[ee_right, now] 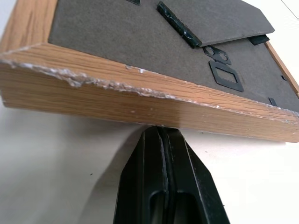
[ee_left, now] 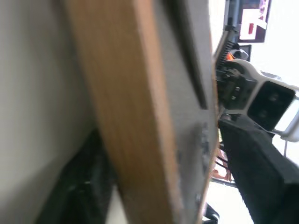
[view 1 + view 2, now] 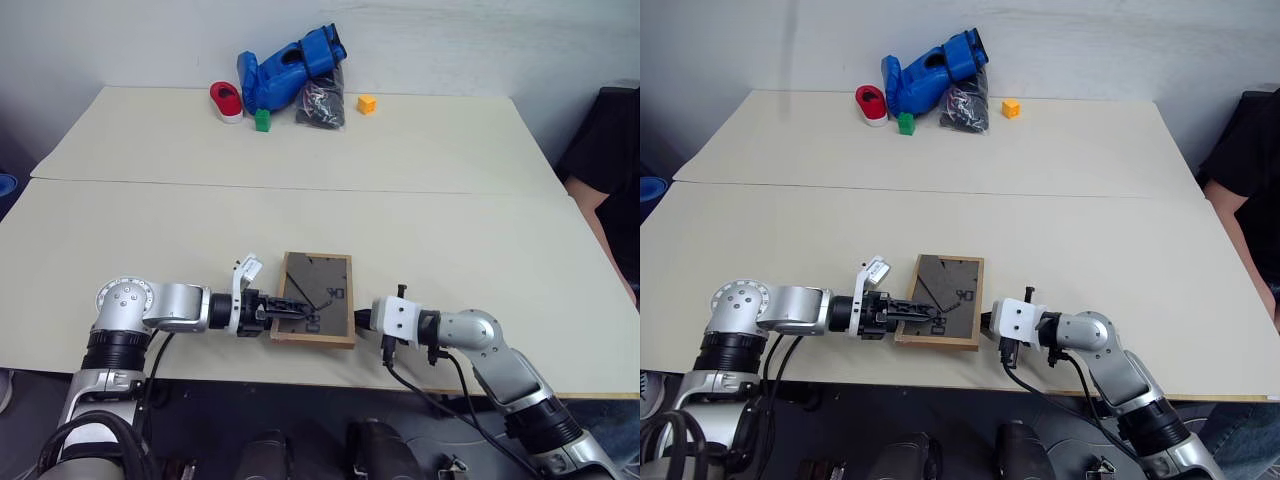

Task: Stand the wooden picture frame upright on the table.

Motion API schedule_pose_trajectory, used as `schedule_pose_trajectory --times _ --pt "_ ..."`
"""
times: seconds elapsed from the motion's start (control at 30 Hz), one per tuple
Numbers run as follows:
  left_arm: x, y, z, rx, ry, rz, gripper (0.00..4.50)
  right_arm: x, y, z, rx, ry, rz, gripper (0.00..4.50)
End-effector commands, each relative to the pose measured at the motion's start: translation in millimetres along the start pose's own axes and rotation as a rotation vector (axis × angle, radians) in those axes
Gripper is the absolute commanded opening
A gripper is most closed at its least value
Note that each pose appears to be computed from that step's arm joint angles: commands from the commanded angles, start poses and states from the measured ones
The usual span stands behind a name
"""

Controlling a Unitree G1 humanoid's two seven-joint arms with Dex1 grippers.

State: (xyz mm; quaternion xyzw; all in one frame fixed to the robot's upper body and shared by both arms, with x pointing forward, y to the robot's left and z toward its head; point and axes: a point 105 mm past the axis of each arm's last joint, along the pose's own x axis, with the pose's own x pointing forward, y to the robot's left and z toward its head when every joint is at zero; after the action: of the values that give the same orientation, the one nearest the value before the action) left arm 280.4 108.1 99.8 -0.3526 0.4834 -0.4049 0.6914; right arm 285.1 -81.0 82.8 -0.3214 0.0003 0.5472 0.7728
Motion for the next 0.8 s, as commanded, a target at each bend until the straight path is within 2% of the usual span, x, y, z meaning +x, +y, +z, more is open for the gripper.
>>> schedule_pose_trajectory --times 0.03,0.17,0.27,0.33,0.43,0.47,0.57,0.7,0.8 --pt "3.7 -5.6 -1.3 0.010 -0.027 -0.021 2.14 -4.6 1.5 1.0 -0.018 0.001 0.001 0.00" --pt "1.0 -8.9 -2.6 0.025 -0.074 -0.037 1.26 -20.3 0.9 -2.8 -0.018 0.004 0.003 0.00" --pt "-9.9 -22.3 5.6 0.139 -0.186 -0.080 1.27 -52.1 -4.3 -7.1 0.056 -0.004 -0.010 0.00" --pt "-16.6 -24.9 8.3 0.199 -0.227 -0.082 1.27 -65.1 -9.2 -3.6 0.079 -0.034 -0.031 0.58" --pt "-33.5 -38.1 15.0 0.475 -0.317 -0.115 1.27 -85.5 -18.5 15.4 0.263 -0.135 -0.029 1.53" --pt "-36.8 -42.3 13.7 0.618 -0.326 -0.126 1.27 -87.5 -19.8 27.6 0.345 -0.193 -0.003 1.91" --pt "-39.6 -38.9 5.8 0.874 -0.291 -0.136 1.27 -85.8 -17.8 56.0 0.515 -0.286 0.105 2.88" --pt "-36.0 -38.7 8.9 1.011 -0.316 -0.166 1.27 -62.0 -23.9 94.3 0.481 -0.354 0.208 4.35" --pt "-25.3 -37.7 6.8 1.027 -0.291 -0.184 1.27 -35.7 -43.7 113.2 0.431 -0.400 0.162 4.47"
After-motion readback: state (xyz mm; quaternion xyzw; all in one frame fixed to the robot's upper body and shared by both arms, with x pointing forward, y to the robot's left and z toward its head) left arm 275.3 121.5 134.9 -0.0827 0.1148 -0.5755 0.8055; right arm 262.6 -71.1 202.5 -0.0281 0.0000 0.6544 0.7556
